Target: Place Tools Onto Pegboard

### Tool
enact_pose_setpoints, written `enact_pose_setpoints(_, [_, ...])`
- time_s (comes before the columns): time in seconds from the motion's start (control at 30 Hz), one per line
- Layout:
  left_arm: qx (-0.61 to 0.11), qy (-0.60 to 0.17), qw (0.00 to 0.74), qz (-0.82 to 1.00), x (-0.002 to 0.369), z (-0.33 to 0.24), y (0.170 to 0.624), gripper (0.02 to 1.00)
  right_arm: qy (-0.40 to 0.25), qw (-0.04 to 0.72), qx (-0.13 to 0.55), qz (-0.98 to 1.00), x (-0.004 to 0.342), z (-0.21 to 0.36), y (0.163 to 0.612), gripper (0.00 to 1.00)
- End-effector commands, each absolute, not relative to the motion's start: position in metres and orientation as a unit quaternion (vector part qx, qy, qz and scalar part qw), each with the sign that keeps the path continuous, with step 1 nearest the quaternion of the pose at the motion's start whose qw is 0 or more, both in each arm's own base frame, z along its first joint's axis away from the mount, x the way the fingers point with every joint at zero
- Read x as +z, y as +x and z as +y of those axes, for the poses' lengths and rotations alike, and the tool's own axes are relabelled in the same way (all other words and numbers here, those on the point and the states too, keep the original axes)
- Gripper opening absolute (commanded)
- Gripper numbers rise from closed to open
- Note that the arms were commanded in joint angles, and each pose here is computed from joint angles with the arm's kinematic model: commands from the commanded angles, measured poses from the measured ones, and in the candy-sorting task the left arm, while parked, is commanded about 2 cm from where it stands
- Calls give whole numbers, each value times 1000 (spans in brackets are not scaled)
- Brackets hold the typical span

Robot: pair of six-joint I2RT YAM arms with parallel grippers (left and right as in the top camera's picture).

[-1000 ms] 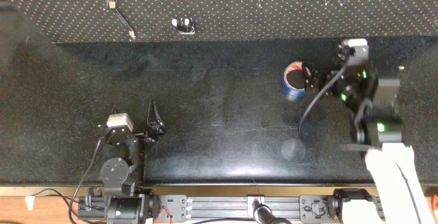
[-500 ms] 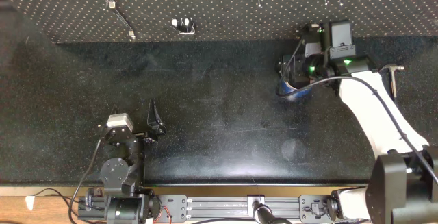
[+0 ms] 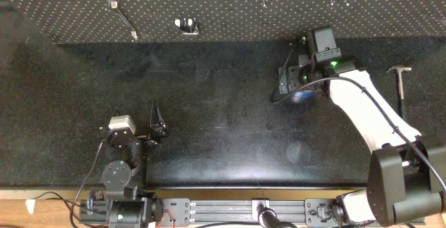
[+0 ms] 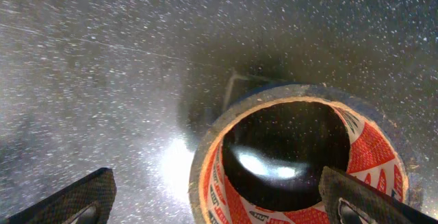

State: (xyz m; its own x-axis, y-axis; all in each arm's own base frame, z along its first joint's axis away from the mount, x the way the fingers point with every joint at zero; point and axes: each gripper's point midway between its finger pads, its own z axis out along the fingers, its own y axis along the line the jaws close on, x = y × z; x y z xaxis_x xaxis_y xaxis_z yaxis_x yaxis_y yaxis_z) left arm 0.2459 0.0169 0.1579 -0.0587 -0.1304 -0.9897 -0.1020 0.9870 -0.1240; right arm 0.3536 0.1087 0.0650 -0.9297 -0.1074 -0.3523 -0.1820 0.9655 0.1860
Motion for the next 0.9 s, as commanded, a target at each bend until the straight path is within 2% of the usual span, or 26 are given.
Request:
enact_pose_setpoints(0.03, [-11, -70, 681, 728, 157, 14, 246, 996, -69, 180, 74, 978, 65, 105, 361, 965])
enact_pose_setpoints(0.1, [-11, -70, 681, 728, 157, 14, 246, 996, -68, 179, 70, 979, 63, 104, 361, 687])
enact_pose_setpoints(0.2, [-11, -70, 681, 728, 157, 14, 246, 996, -68, 170, 67, 981, 57, 103, 360, 597])
enact_pose_setpoints(0.23, [-11, -70, 681, 728, 157, 14, 246, 996, -68, 167, 66, 981, 54, 103, 360, 470])
enact_pose_setpoints(0.27, [-11, -70, 681, 728, 157, 14, 246, 998, -68, 163, 65, 982, 52, 103, 359, 290])
enact_pose_setpoints(0.33, [-11, -70, 681, 728, 157, 14, 246, 996, -68, 158, 65, 983, 48, 103, 359, 209])
enact_pose_setpoints(0.37, [-11, -70, 681, 728, 157, 14, 246, 998, -68, 155, 64, 983, 46, 103, 358, 123])
enact_pose_setpoints(0.4, [-11, -70, 681, 728, 157, 14, 246, 996, -68, 154, 63, 984, 45, 102, 358, 80])
enact_pose_setpoints(0.5, [-11, -70, 681, 728, 157, 14, 246, 996, -67, 163, 62, 982, 49, 102, 361, 77])
enact_pose_setpoints(0.57, [-11, -70, 681, 728, 157, 14, 246, 996, -70, 193, 68, 976, 67, 106, 366, 75])
enact_pose_setpoints(0.63, [-11, -70, 681, 728, 157, 14, 246, 996, -70, 268, 87, 957, 114, 116, 378, 75])
enact_pose_setpoints(0.73, [-11, -70, 681, 728, 157, 14, 246, 996, -82, 423, 132, 893, 219, 136, 383, 75])
enact_pose_setpoints(0.8, [-11, -70, 681, 728, 157, 14, 246, 996, -97, 493, 157, 850, 272, 150, 374, 75])
enact_pose_setpoints(0.87, [-11, -70, 681, 728, 157, 14, 246, 996, -103, 547, 165, 814, 308, 161, 369, 75])
enact_pose_setpoints(0.9, [-11, -70, 681, 728, 157, 14, 246, 993, -100, 562, 161, 805, 316, 164, 371, 75])
